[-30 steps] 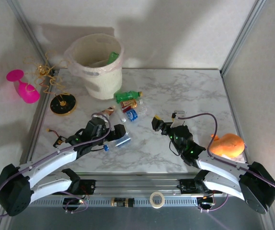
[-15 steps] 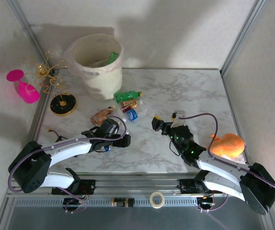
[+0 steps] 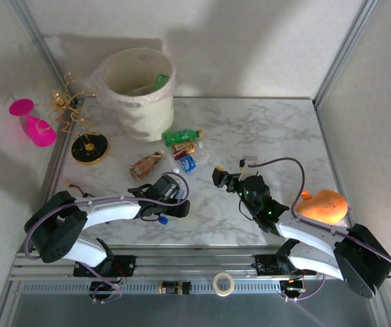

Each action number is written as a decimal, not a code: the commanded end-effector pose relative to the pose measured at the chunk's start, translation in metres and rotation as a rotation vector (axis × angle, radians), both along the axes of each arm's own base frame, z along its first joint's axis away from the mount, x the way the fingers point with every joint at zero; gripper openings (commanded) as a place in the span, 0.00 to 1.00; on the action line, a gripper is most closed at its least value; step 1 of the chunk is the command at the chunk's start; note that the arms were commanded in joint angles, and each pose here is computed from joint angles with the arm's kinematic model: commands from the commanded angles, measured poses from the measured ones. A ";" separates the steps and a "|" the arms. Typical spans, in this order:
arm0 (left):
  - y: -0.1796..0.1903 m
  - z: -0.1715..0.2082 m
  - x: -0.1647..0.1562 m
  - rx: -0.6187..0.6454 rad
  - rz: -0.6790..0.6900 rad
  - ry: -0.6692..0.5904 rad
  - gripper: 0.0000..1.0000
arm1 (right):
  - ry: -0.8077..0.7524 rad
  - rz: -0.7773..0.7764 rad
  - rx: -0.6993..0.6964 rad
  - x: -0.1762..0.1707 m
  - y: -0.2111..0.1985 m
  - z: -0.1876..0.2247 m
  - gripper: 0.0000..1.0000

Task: Put the plastic bottles in the bin

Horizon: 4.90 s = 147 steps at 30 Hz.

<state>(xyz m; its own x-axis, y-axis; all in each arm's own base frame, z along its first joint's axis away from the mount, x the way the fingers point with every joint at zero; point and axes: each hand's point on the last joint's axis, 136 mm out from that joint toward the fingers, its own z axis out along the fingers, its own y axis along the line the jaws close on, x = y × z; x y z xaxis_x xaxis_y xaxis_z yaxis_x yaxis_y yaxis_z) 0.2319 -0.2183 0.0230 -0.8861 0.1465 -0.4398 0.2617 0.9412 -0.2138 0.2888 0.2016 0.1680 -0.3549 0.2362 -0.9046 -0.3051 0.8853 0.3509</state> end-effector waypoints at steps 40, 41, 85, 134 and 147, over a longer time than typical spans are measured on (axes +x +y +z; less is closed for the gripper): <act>-0.031 0.284 0.128 -0.259 0.119 -0.784 0.24 | -0.010 0.004 0.021 0.009 0.000 0.007 0.99; -0.033 0.298 0.135 -0.280 0.118 -0.810 0.20 | -0.011 0.004 0.023 0.008 -0.001 0.007 0.99; 0.113 0.311 0.379 -0.131 0.535 -0.745 0.76 | -0.023 -0.099 0.063 -0.021 -0.051 -0.004 0.99; 0.079 0.191 0.102 -0.639 0.529 -0.662 0.99 | 0.688 -0.021 0.255 0.065 0.107 -0.099 0.99; 0.085 0.161 0.091 -0.620 0.548 -0.623 1.00 | 0.740 -0.186 0.206 0.107 0.110 -0.125 0.94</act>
